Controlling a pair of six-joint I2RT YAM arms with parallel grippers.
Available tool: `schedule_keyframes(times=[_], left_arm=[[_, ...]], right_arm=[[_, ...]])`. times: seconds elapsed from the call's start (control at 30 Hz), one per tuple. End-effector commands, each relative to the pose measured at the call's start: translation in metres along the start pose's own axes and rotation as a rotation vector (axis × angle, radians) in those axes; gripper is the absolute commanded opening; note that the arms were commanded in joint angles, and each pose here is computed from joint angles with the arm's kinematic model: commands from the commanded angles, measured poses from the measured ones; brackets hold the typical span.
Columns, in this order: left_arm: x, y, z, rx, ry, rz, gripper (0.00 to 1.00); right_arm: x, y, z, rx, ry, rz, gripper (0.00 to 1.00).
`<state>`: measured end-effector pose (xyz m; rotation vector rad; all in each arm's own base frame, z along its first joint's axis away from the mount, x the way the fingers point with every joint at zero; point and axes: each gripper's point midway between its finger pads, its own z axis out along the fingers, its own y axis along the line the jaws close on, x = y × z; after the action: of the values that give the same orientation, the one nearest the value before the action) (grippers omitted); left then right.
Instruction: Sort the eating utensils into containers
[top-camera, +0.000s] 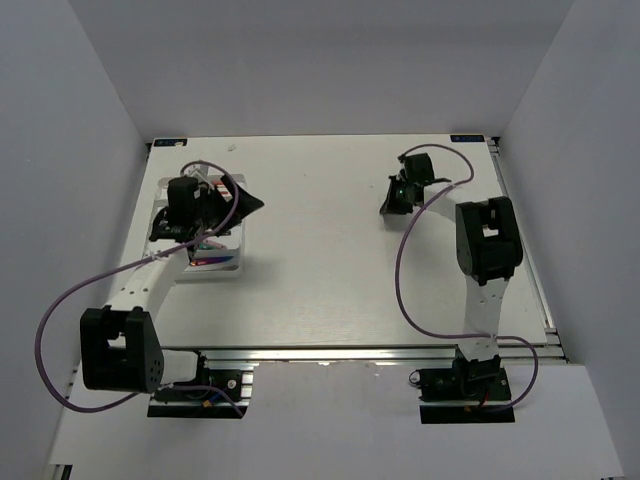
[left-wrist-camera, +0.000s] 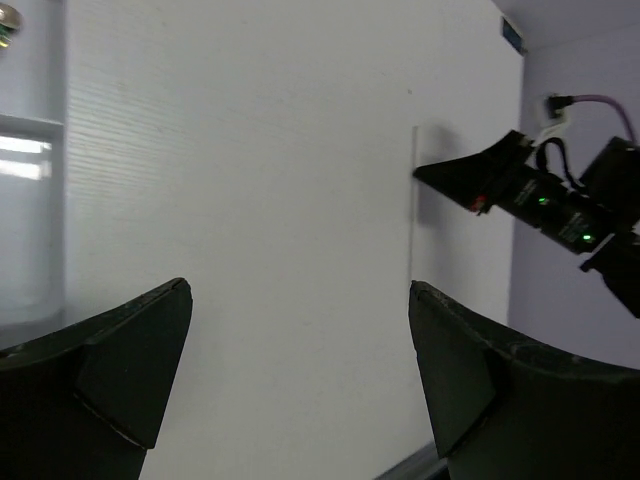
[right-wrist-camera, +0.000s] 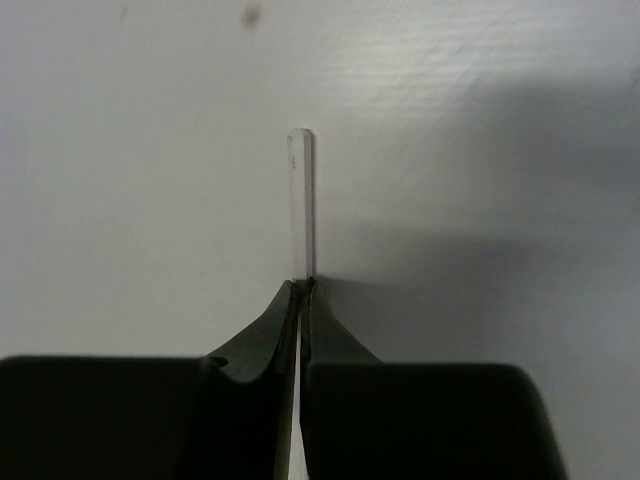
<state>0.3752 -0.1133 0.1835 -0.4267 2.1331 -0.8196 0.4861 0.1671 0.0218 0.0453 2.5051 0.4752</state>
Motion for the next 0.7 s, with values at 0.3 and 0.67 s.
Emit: schedule_keyframes(times=[0.3,0.67], left_arm=[[0.056,-0.068,-0.016,0.406,-0.026,-0.129,0.98],[0.087,-0.110,0.009,0.561,-0.007,-0.168,0.98]], right_arm=[[0.049,0.096,-0.090,-0.590,-0.003,-0.070,0.00],[0.061,0.135,-0.121,-0.779,0.018,-0.087,0.00]])
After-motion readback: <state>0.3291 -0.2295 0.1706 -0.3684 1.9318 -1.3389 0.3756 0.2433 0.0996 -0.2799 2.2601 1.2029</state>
